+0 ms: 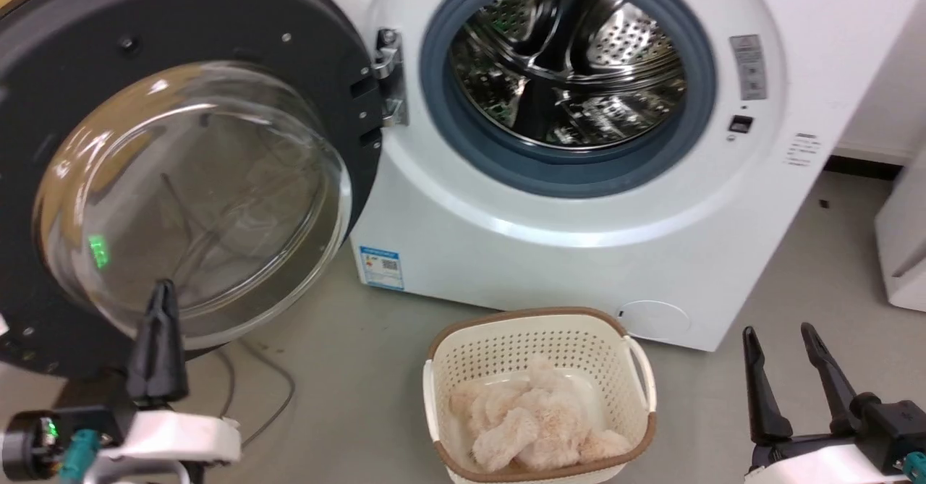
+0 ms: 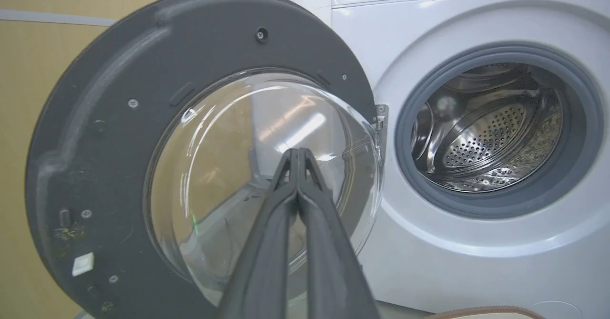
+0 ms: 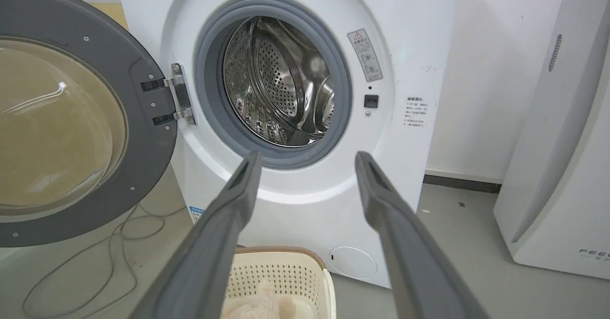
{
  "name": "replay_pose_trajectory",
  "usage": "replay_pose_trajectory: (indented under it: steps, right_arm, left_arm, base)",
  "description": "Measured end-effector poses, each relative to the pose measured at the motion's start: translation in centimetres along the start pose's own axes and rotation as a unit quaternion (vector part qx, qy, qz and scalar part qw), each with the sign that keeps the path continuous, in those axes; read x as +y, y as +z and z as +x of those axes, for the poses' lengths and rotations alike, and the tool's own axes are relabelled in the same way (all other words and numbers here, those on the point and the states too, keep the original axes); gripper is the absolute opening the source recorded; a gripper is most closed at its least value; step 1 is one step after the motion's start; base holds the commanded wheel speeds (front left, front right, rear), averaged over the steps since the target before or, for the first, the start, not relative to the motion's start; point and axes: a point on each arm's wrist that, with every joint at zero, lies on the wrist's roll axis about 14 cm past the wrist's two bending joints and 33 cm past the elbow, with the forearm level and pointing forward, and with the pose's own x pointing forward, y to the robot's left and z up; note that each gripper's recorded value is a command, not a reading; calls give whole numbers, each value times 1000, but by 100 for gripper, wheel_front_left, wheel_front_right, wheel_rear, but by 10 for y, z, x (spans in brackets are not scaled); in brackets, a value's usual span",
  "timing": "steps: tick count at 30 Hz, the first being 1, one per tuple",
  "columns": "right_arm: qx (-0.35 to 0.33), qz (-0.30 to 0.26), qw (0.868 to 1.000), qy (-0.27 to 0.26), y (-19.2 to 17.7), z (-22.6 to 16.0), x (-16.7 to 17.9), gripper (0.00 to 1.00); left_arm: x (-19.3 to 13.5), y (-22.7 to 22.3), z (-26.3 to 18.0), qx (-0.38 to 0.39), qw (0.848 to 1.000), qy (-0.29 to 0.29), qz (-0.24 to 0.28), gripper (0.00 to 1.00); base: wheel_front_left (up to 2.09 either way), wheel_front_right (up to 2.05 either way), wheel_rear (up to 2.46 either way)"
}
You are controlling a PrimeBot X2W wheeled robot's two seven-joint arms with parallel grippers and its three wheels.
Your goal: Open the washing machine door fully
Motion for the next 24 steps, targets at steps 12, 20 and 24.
replay_pose_trajectory:
  steps: [12, 20, 24]
  right_arm:
    - [-25, -12, 998, -49, 20, -24, -30, 100]
    - [-24, -17, 996, -82, 22, -45, -48, 100]
    - [-20, -18, 995, -92, 20, -52, -53, 0]
  left_arm:
    - [-70, -11, -7, 16, 995, -91, -40, 100]
    - [-104, -19, -8, 30, 989, -133, -64, 100]
    - [-115, -26, -12, 43, 986, -147, -69, 0]
  base:
    - [0, 0, 0]
    - [0, 0, 0]
    - [0, 0, 0]
